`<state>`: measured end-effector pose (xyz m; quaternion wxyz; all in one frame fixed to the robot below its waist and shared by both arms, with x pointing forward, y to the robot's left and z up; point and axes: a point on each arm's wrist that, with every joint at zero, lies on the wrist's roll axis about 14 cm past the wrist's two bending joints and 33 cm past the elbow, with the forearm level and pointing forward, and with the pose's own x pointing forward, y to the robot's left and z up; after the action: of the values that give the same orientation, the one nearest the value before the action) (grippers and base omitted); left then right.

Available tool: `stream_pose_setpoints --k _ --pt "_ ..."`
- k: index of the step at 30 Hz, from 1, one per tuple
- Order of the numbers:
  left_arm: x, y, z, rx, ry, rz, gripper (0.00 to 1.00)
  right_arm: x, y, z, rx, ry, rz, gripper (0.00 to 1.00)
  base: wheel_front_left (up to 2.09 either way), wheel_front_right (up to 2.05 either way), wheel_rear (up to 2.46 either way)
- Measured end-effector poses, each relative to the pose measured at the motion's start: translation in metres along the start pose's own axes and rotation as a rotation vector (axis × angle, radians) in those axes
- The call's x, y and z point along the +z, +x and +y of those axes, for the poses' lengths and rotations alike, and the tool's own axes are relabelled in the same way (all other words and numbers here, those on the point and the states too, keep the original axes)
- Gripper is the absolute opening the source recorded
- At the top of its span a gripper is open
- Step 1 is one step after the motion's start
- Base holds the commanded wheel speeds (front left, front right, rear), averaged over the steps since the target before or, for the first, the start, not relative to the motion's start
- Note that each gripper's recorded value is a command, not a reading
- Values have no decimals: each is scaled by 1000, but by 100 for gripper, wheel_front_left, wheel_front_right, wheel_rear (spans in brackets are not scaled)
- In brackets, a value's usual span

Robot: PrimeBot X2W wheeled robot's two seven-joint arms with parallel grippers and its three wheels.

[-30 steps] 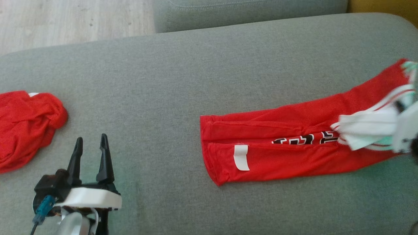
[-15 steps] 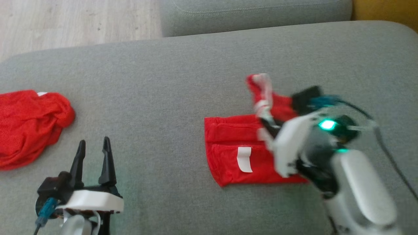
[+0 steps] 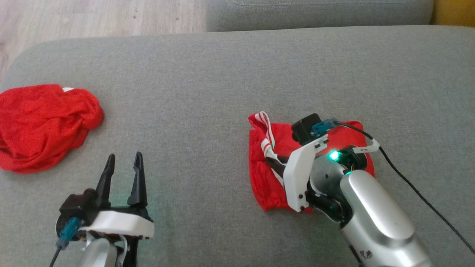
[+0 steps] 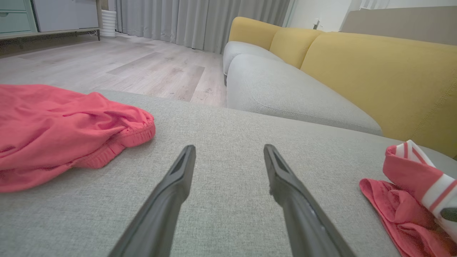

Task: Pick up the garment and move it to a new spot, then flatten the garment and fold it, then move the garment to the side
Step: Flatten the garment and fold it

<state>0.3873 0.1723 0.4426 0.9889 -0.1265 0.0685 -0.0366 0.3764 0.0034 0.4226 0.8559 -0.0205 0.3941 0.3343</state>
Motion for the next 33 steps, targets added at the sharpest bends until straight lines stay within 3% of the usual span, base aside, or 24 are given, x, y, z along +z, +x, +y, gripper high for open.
stream_pose_setpoints --k 1,4,8,13,17,20,28,33 --pt "-1 0 0 1 0 3 100 1 1 0 4 10 -14 100 0 0 0" --pt "-2 1 -1 -3 0 8 100 15 -3 3 40 63 -103 100 0 0 0" --pt "0 2 -4 -10 -1 0 100 61 -26 7 83 115 -305 100 0 0 0" --pt "7 3 -5 -14 1 -18 100 97 -77 -51 -122 68 -500 100 0 0 0" --pt "9 0 -5 -15 2 -27 100 76 -120 -111 -348 59 -551 100 0 0 0" --pt "9 -2 -6 -19 1 -29 100 59 -134 -124 -415 67 -578 100 0 0 0" --pt "15 -9 -14 -37 8 -55 100 -3 -167 -138 -551 116 -669 100 0 0 0" --pt "14 -14 -18 -45 12 -53 100 -39 -171 -137 -585 162 -643 100 0 0 0"
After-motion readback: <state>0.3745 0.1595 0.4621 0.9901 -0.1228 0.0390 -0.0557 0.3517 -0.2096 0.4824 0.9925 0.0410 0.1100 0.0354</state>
